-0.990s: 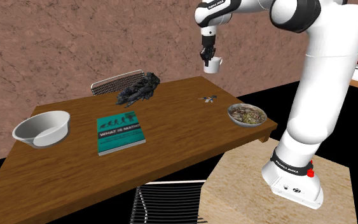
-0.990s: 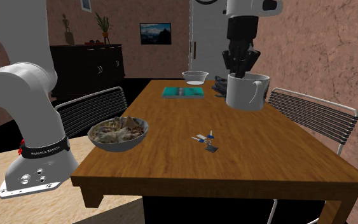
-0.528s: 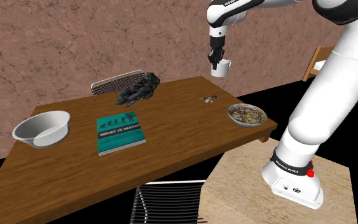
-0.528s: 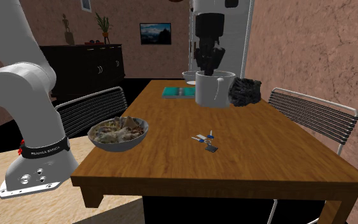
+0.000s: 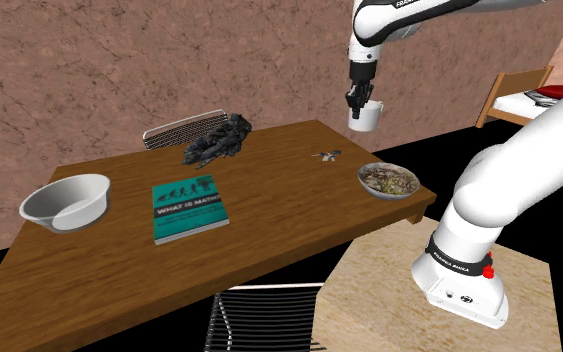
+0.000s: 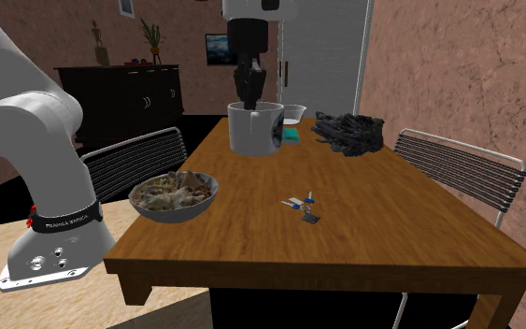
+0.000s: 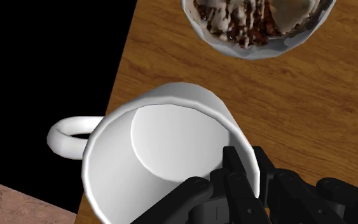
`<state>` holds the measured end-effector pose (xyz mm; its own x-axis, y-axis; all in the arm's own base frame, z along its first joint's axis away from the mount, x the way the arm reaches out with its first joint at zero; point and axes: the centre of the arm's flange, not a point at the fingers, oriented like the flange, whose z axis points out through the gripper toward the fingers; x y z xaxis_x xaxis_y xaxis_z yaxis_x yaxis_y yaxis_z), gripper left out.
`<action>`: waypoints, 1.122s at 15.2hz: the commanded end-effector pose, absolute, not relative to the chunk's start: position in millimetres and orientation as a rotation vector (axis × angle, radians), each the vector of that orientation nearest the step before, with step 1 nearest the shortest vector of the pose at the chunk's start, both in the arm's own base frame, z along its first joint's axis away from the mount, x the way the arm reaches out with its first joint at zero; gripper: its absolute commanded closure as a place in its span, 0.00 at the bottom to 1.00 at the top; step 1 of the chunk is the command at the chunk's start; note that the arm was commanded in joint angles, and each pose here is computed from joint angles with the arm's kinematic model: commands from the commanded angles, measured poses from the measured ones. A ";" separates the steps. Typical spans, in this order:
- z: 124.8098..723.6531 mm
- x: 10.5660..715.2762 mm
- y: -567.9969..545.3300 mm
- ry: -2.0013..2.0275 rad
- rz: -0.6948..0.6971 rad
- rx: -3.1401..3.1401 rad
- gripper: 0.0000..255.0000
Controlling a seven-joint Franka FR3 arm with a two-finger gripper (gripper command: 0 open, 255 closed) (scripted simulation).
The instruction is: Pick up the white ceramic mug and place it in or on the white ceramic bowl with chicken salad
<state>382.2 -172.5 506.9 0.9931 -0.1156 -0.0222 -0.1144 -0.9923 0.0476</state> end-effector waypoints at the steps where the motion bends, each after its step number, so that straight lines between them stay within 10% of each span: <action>1: 510.3 358.9 -161.6 -0.179 -0.039 3.089 1.00; 17: 497.6 225.8 -85.5 -0.179 -0.039 3.089 1.00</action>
<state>227.5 -86.2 502.9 0.9930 -0.1157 -0.0227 -0.1145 -0.9922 0.0483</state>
